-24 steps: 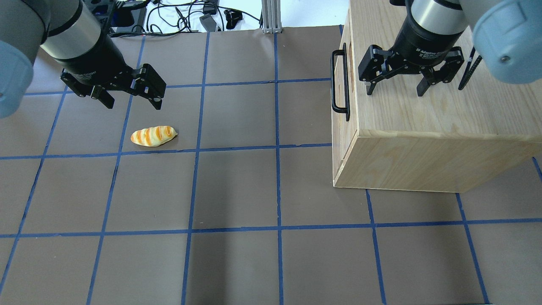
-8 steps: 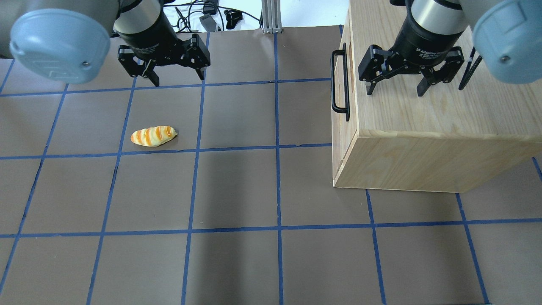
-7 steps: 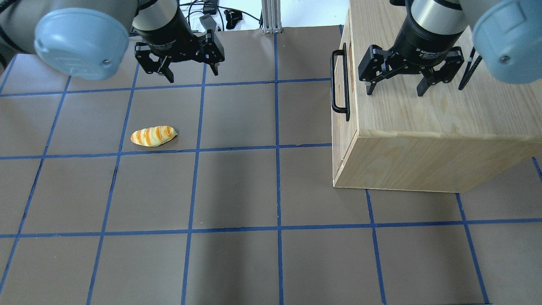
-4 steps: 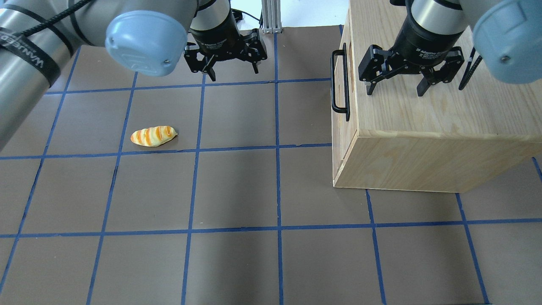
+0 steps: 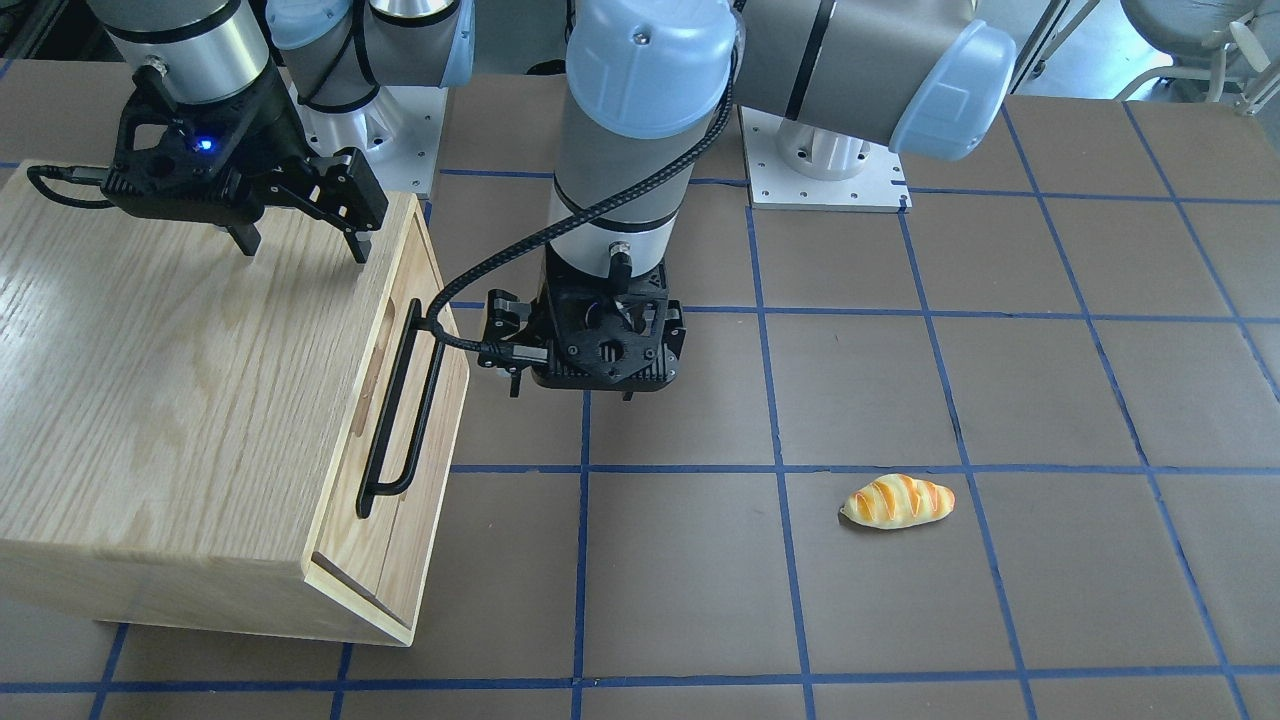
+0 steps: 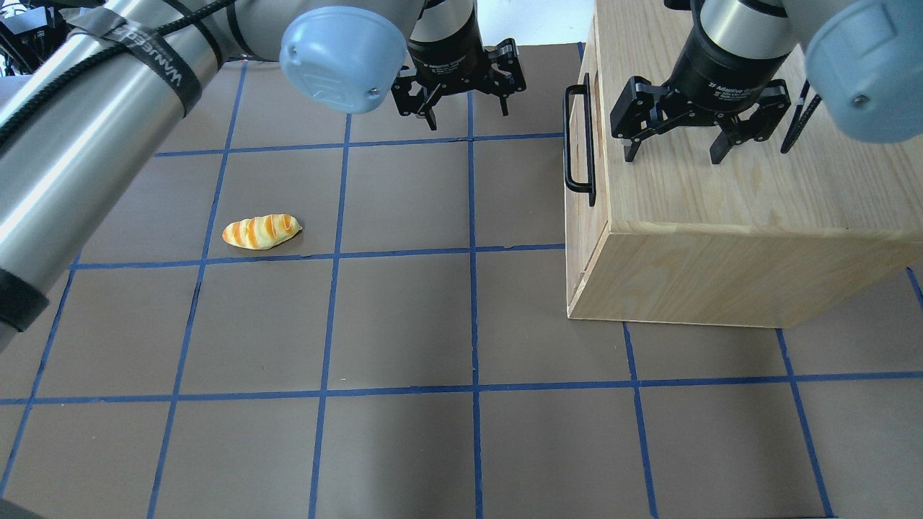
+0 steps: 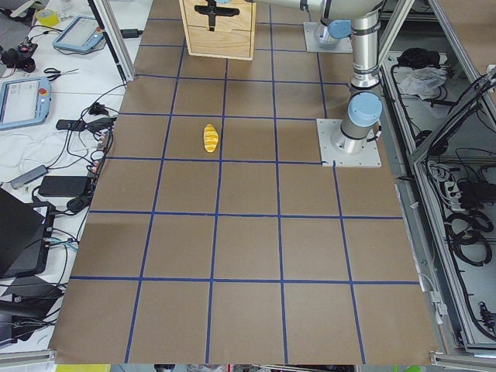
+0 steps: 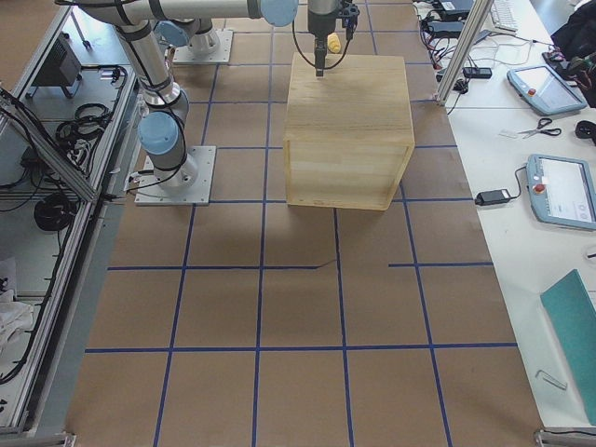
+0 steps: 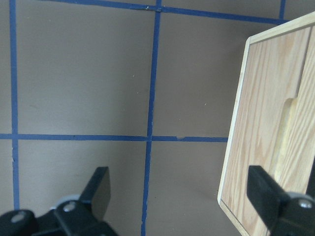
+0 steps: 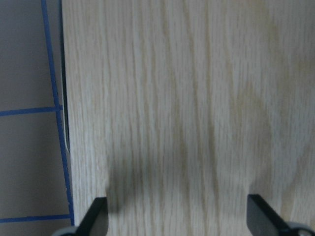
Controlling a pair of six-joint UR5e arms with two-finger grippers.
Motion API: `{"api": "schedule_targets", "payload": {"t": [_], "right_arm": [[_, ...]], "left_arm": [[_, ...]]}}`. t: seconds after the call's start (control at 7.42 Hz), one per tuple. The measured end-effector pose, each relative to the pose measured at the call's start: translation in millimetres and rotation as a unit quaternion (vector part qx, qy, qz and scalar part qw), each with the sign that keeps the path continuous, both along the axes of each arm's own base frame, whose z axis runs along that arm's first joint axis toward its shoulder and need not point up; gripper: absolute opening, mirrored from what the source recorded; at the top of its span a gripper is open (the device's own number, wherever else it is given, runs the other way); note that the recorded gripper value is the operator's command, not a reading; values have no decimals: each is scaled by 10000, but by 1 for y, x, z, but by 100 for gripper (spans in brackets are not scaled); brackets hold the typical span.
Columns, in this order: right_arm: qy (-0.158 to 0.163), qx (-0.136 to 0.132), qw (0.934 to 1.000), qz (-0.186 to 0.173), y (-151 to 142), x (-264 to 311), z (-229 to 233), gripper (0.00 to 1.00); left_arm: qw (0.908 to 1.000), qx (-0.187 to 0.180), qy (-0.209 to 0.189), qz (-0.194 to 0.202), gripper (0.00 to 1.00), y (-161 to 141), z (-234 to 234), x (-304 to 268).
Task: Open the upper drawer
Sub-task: 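Move the left gripper across toward the black drawer handle on the cabinet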
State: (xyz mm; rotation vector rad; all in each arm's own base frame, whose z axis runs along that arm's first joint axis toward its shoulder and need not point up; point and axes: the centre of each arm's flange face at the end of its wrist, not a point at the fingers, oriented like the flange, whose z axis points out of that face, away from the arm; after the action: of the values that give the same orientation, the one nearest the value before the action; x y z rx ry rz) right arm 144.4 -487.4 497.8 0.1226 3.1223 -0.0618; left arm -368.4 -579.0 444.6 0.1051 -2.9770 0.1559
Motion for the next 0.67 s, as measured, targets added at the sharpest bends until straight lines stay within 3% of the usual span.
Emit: {"api": "schedule_targets", "payload": {"t": [0.67], "right_arm": [[-5, 0, 10000, 2, 0, 0, 0, 100]], "left_arm": [[9996, 85, 252, 51, 100, -1, -35, -54]]}}
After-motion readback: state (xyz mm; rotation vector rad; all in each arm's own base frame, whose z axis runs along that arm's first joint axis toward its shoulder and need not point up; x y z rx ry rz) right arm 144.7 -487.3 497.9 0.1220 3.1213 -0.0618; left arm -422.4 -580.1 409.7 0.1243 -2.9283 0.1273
